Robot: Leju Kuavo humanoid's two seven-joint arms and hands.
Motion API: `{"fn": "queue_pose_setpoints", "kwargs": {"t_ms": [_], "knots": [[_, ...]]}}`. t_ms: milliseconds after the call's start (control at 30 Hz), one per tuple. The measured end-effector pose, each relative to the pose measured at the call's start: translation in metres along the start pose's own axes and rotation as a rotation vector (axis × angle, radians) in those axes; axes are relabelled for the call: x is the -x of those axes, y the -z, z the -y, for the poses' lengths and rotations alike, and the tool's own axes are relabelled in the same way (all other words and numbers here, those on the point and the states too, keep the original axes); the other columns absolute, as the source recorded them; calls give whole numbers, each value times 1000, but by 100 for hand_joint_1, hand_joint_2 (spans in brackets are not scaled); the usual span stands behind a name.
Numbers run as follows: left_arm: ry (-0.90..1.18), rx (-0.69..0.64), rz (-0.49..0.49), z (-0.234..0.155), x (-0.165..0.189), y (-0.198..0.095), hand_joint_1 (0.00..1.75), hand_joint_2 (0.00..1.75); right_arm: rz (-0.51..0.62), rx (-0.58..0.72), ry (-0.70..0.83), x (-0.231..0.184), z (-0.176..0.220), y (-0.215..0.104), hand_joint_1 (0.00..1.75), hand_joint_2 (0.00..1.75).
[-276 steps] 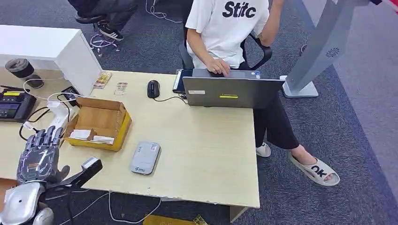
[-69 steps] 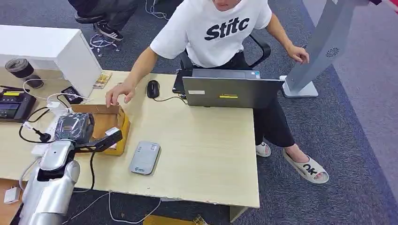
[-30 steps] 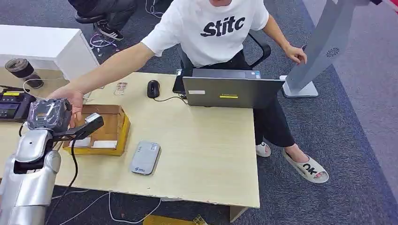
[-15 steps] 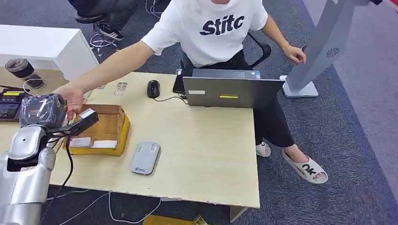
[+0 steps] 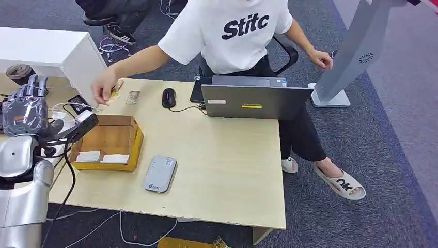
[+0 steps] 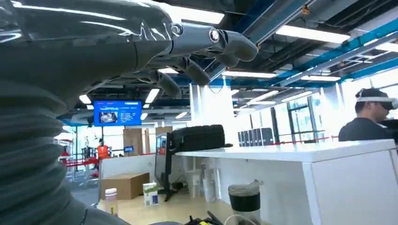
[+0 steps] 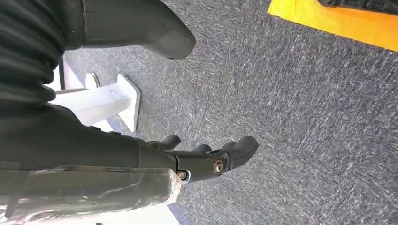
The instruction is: Pass the card to the sensor for recognition and then transmit it.
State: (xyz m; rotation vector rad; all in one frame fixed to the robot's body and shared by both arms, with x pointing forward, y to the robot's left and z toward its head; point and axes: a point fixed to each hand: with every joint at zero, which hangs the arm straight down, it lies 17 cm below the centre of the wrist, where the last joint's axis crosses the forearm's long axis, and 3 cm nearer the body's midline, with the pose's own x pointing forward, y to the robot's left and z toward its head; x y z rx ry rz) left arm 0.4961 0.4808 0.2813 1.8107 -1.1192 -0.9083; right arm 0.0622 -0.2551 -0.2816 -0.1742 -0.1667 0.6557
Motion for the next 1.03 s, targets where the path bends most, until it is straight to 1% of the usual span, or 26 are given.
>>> {"fn": "queue_pose_setpoints", "kwargs": {"t_ms": [133, 367, 500, 567, 600, 667, 733, 800, 900, 1033], "knots": [[-14, -35, 1, -9, 7, 0, 0, 175, 2, 0, 0, 0, 0, 0, 0, 175], [-31, -50, -27, -13, 19, -2, 0, 175, 2, 0, 0, 0, 0, 0, 0, 175], [-127, -119, 2, -30, 17, -13, 0, 175, -11, 2, 7, 2, 0, 0, 0, 175], [-207, -177, 18, -46, 19, -30, 0, 175, -25, 3, 23, 5, 0, 0, 0, 175], [-243, -214, 24, -56, 20, -43, 0, 175, -32, 6, 39, 7, -1, 0, 0, 175], [-339, -263, 26, -66, 26, -72, 0, 175, -48, 12, 61, 10, -1, 0, 0, 175], [-480, -298, 4, -72, 36, -105, 0, 175, -63, 9, 79, 13, -5, -1, 0, 175], [-554, -326, -40, -72, 52, -136, 0, 175, -72, 13, 93, 14, -7, -2, 0, 175], [-662, -361, -162, -66, 91, -182, 0, 175, -71, 15, 116, 12, -12, -3, 0, 175], [-651, -366, -304, -54, 127, -223, 0, 175, -69, 24, 129, 9, -13, -4, 0, 175]]}}
